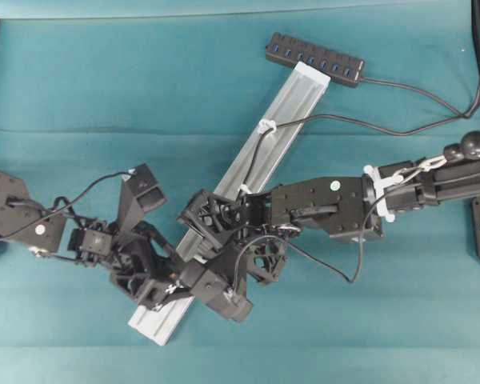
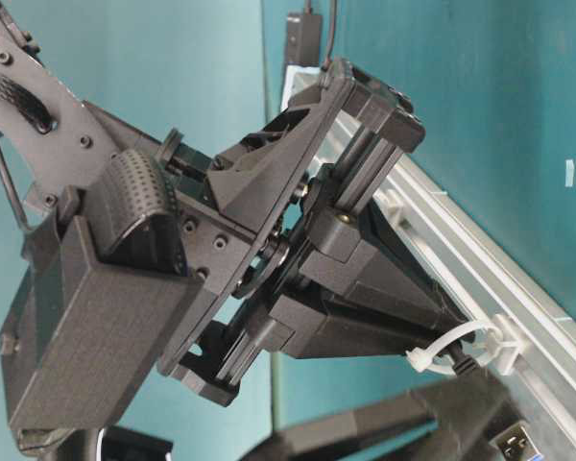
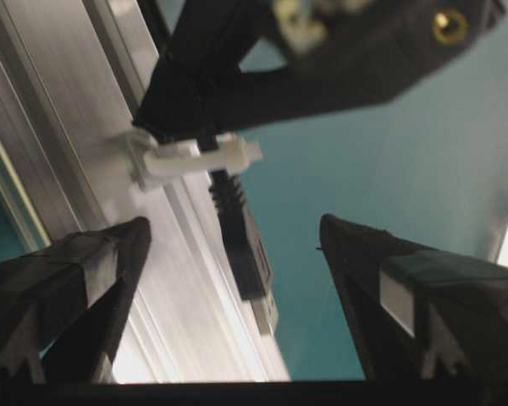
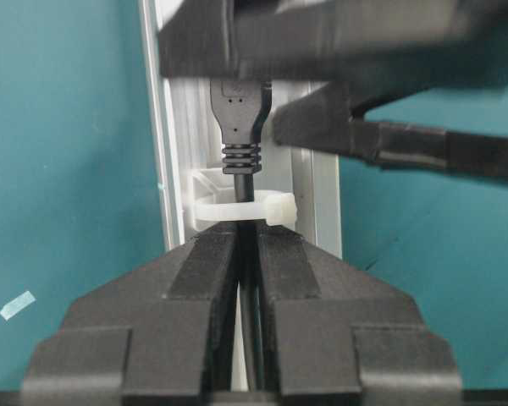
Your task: Pass the USB cable through three rings with both arms.
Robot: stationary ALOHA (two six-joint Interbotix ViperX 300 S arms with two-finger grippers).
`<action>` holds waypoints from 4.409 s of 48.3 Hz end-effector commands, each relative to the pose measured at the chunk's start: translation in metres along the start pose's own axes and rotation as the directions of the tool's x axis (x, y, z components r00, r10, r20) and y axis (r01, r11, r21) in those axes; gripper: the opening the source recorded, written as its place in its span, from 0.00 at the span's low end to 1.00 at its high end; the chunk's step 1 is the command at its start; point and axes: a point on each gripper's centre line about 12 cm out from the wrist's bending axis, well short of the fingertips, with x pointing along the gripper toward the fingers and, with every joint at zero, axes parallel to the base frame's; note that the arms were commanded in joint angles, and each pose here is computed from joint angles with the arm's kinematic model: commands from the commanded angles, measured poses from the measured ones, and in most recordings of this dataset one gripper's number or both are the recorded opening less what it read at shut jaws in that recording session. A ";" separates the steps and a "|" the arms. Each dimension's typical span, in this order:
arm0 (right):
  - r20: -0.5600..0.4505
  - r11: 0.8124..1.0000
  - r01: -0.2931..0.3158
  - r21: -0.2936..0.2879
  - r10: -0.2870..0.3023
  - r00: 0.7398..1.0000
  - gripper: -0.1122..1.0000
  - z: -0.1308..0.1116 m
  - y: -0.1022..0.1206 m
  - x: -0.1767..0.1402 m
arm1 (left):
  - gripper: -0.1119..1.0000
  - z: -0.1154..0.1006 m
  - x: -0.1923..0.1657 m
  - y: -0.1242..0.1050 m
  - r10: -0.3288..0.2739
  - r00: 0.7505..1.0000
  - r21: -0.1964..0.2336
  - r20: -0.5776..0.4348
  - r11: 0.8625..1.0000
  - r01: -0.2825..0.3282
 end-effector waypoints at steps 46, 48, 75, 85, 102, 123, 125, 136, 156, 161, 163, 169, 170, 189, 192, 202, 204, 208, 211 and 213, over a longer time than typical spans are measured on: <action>0.010 0.999 0.027 0.031 -0.027 1.000 0.17 -0.002 -0.010 -0.005 | 0.21 0.008 -0.001 -0.013 -0.044 0.999 0.004 0.029 0.999 0.043; 0.011 0.999 0.029 0.032 -0.029 1.000 0.17 -0.002 -0.010 -0.006 | 0.21 0.009 -0.001 -0.013 -0.045 0.999 0.004 0.030 0.999 0.045; 0.002 0.995 0.013 0.097 -0.014 1.000 0.89 -0.003 -0.009 -0.015 | 0.19 0.013 -0.006 -0.019 -0.059 0.997 -0.012 0.041 0.998 0.060; 0.003 0.995 0.020 0.100 -0.021 1.000 0.87 -0.006 -0.008 -0.019 | 0.19 0.019 -0.019 -0.027 -0.078 0.995 -0.038 0.056 0.996 0.081; 0.006 0.966 0.081 0.246 -0.085 0.996 0.87 -0.023 -0.027 -0.050 | 0.19 0.001 -0.029 -0.034 -0.073 0.997 -0.025 -0.003 0.997 0.072; 0.004 0.935 0.086 0.344 -0.093 0.996 0.86 -0.029 -0.023 -0.059 | 0.19 -0.009 -0.041 -0.039 -0.077 0.996 -0.103 -0.037 0.992 0.073; 0.005 0.935 0.089 0.344 -0.097 0.995 0.86 -0.029 -0.024 -0.059 | 0.19 -0.008 -0.044 -0.041 -0.083 0.996 -0.103 -0.032 0.991 0.080; 0.002 0.927 0.101 0.361 -0.109 0.994 0.86 -0.034 -0.029 -0.067 | 0.19 0.000 -0.062 -0.049 -0.101 0.995 -0.111 -0.018 0.989 0.099; -0.024 0.880 0.151 0.450 -0.157 0.987 0.86 -0.063 -0.040 -0.100 | 0.19 -0.010 -0.087 -0.049 -0.083 0.995 -0.182 -0.063 0.981 0.071; -0.033 0.858 0.157 0.489 -0.161 0.986 0.86 -0.071 -0.036 -0.109 | 0.19 -0.014 -0.092 -0.049 -0.093 0.993 -0.210 -0.067 0.975 0.077; -0.037 0.849 0.159 0.504 -0.163 0.986 0.86 -0.075 -0.034 -0.112 | 0.19 -0.014 -0.093 -0.050 -0.098 0.993 -0.216 -0.065 0.973 0.082; -0.052 0.820 0.166 0.548 -0.165 0.985 0.86 -0.087 -0.026 -0.119 | 0.19 -0.014 -0.098 -0.054 -0.119 0.991 -0.217 -0.061 0.971 0.103; -0.054 0.815 0.167 0.555 -0.165 0.985 0.86 -0.089 -0.025 -0.119 | 0.19 -0.014 -0.099 -0.055 -0.122 0.991 -0.215 -0.061 0.971 0.106; -0.054 0.746 0.168 0.644 -0.175 0.983 0.86 -0.096 -0.009 -0.126 | 0.19 -0.009 -0.099 -0.053 -0.121 0.992 -0.172 -0.044 0.979 0.111; -0.052 0.731 0.168 0.662 -0.179 0.982 0.86 -0.096 -0.009 -0.125 | 0.19 -0.006 -0.099 -0.052 -0.118 0.992 -0.149 -0.038 0.983 0.112; -0.033 0.692 0.182 0.699 -0.223 0.974 0.86 -0.092 -0.013 -0.126 | 0.19 0.005 -0.094 -0.045 -0.091 0.996 -0.087 -0.006 0.992 0.090; -0.030 0.688 0.185 0.702 -0.231 0.972 0.86 -0.092 -0.014 -0.126 | 0.22 0.006 -0.092 -0.045 -0.091 0.996 -0.074 -0.005 0.993 0.090; -0.027 0.683 0.190 0.705 -0.241 0.970 0.86 -0.092 -0.014 -0.125 | 0.38 0.005 -0.089 -0.044 -0.084 0.996 -0.067 -0.009 0.994 0.084; -0.028 0.683 0.190 0.705 -0.240 0.970 0.86 -0.092 -0.013 -0.125 | 0.54 0.004 -0.089 -0.044 -0.083 0.997 -0.065 -0.012 0.995 0.082; -0.028 0.682 0.189 0.707 -0.240 0.970 0.86 -0.092 -0.013 -0.125 | 0.65 0.005 -0.089 -0.044 -0.082 0.997 -0.060 -0.011 0.995 0.081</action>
